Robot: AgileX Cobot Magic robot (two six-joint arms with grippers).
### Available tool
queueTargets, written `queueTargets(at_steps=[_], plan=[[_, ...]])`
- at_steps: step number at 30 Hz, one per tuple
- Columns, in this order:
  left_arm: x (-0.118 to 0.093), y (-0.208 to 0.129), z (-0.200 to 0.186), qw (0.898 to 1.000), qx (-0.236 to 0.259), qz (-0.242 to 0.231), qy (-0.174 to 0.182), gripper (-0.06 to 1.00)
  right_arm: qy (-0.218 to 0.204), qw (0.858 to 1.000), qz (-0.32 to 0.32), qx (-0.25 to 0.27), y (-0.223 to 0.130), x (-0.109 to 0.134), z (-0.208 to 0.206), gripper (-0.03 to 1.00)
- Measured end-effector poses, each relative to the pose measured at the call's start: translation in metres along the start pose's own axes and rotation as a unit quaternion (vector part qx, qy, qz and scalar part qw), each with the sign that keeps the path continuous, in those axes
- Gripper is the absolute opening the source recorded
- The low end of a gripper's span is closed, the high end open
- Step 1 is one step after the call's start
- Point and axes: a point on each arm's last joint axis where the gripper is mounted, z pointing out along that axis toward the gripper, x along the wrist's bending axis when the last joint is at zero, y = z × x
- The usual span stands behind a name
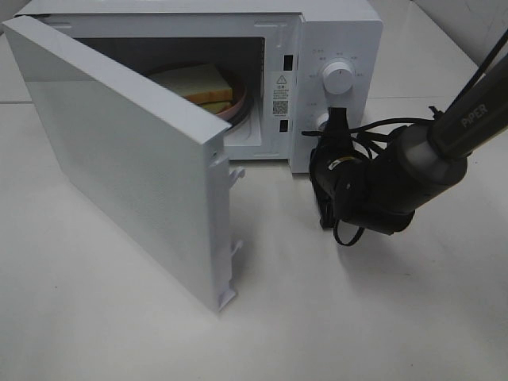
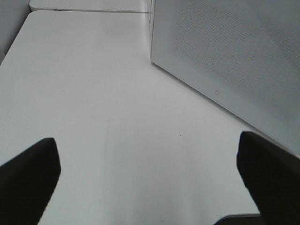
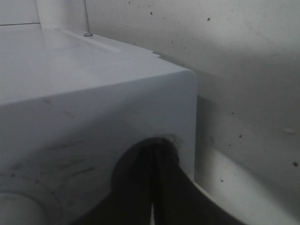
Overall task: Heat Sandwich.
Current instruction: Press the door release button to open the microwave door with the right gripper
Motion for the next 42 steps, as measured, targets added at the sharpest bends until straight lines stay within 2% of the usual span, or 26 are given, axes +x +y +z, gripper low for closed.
queueTargets(at_steps=[20, 30, 42], plan=[[0.0, 0.0, 0.0, 1.0, 0.0, 0.0, 0.0, 0.97, -0.007, 1.0, 0.003, 0.002, 0.0, 0.001, -0.001, 0.01], [0.0, 0.0, 0.0, 1.0, 0.0, 0.0, 0.0, 0.97, -0.037, 0.999, 0.018, 0.014, 0.002, 0.01, -0.003, 0.01], [0.0, 0.0, 0.0, 1.0, 0.0, 0.0, 0.0, 0.97, -0.033, 0.999, -0.012, 0.033, 0.008, 0.013, -0.021, 0.01]])
